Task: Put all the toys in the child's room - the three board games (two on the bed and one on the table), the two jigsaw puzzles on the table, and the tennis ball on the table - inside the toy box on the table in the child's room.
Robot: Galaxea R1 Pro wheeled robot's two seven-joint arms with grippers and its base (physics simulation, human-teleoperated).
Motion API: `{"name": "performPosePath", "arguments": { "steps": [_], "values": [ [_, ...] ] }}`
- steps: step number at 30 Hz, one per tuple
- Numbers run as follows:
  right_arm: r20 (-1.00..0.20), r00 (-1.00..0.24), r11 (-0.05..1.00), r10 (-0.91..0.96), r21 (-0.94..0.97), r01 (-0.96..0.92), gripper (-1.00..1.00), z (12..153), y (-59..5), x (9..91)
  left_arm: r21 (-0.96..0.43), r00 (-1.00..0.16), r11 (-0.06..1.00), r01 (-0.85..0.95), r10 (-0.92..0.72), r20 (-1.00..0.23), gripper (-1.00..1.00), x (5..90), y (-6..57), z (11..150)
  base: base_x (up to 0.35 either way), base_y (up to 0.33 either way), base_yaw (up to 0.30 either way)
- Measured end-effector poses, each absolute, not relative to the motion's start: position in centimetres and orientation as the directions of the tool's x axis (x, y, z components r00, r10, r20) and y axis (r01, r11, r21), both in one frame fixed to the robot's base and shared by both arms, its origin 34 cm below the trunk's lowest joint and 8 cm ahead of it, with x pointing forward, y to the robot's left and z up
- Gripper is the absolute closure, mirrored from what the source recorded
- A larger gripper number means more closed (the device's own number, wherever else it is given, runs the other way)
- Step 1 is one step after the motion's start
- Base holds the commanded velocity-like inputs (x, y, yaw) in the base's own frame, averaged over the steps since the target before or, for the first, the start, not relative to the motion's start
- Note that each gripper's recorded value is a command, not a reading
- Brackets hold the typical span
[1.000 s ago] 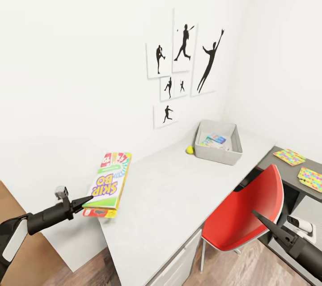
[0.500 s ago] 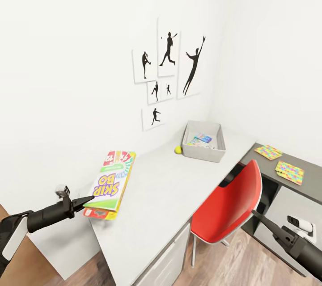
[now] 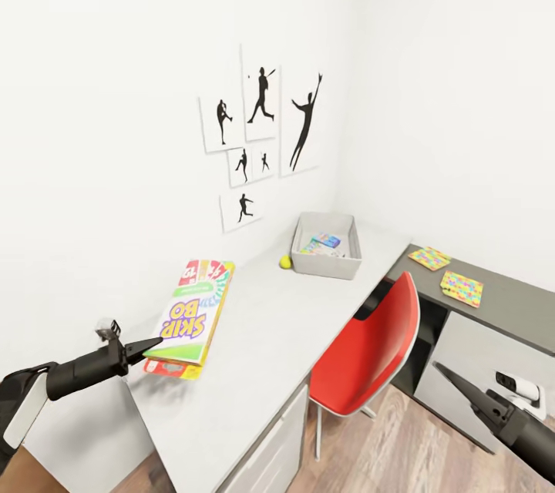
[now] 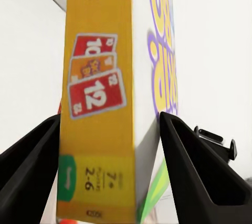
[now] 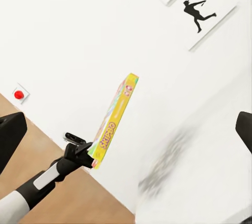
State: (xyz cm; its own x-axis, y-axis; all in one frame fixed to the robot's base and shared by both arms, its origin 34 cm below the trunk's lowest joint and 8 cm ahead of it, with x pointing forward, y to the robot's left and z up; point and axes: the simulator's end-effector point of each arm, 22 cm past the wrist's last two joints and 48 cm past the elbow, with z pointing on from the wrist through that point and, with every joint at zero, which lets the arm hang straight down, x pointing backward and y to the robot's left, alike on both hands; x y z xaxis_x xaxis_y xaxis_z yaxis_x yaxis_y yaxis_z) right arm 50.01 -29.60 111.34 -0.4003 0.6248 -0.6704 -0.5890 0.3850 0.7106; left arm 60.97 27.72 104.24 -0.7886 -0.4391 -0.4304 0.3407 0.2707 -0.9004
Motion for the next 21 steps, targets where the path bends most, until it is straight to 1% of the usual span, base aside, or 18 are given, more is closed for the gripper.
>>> {"name": "performPosePath", "arguments": {
  "steps": [21],
  "values": [
    [-0.684, -0.379, 0.390, 0.623, 0.692, -0.607, -1.00, 114.2, -30.1, 48.8, -0.892, -0.780, 0.268, 0.365, -0.435, -0.450, 1.00, 60.0, 27.6, 107.5, 0.000, 0.000, -0.204]
  ]
}}
